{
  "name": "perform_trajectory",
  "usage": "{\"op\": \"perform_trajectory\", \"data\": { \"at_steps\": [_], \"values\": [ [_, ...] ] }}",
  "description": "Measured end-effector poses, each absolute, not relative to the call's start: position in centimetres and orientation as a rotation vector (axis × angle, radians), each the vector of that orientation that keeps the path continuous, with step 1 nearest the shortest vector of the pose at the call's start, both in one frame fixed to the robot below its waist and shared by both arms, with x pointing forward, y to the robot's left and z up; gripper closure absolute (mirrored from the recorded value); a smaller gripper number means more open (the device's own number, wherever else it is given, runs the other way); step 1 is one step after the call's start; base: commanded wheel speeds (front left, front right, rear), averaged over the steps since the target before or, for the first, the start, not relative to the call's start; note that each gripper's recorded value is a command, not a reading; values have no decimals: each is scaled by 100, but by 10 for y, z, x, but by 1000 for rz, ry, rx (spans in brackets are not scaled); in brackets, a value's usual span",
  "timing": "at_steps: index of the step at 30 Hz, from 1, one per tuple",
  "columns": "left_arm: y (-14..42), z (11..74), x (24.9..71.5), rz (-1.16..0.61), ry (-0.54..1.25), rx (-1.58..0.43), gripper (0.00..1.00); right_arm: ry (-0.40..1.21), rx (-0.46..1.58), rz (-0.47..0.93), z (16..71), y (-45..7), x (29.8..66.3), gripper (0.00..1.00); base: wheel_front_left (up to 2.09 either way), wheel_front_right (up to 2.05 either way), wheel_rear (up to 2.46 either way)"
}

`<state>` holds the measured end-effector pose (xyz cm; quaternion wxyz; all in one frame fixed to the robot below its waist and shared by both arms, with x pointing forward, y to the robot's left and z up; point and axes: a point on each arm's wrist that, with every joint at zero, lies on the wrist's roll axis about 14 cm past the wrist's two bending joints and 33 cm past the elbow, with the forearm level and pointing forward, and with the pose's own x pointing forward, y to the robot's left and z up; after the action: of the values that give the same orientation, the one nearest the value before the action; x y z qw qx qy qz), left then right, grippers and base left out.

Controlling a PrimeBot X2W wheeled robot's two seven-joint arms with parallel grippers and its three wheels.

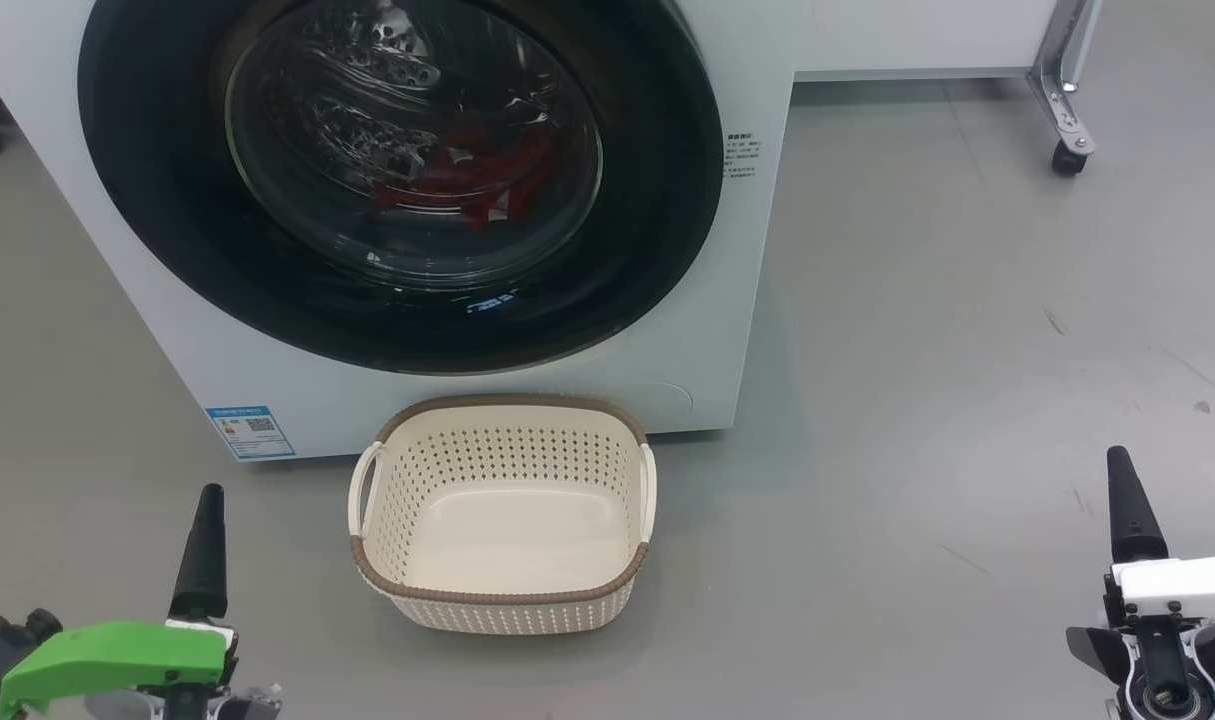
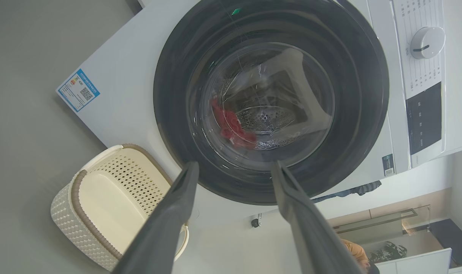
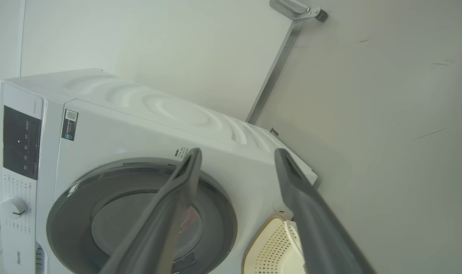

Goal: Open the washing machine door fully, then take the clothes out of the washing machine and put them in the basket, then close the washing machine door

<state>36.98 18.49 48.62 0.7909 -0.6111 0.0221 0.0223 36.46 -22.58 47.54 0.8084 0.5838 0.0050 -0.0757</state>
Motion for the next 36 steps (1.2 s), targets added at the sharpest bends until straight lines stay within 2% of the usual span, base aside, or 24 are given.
{"op": "perform_trajectory", "data": {
  "at_steps": [23,36],
  "values": [
    [170,499,370,-56,32,-830,0,54,638,-47,488,-210,370,0,0,0,0],
    [155,507,369,-109,2,-587,0,56,405,-8,487,-193,369,0,0,0,0]
  ]
}}
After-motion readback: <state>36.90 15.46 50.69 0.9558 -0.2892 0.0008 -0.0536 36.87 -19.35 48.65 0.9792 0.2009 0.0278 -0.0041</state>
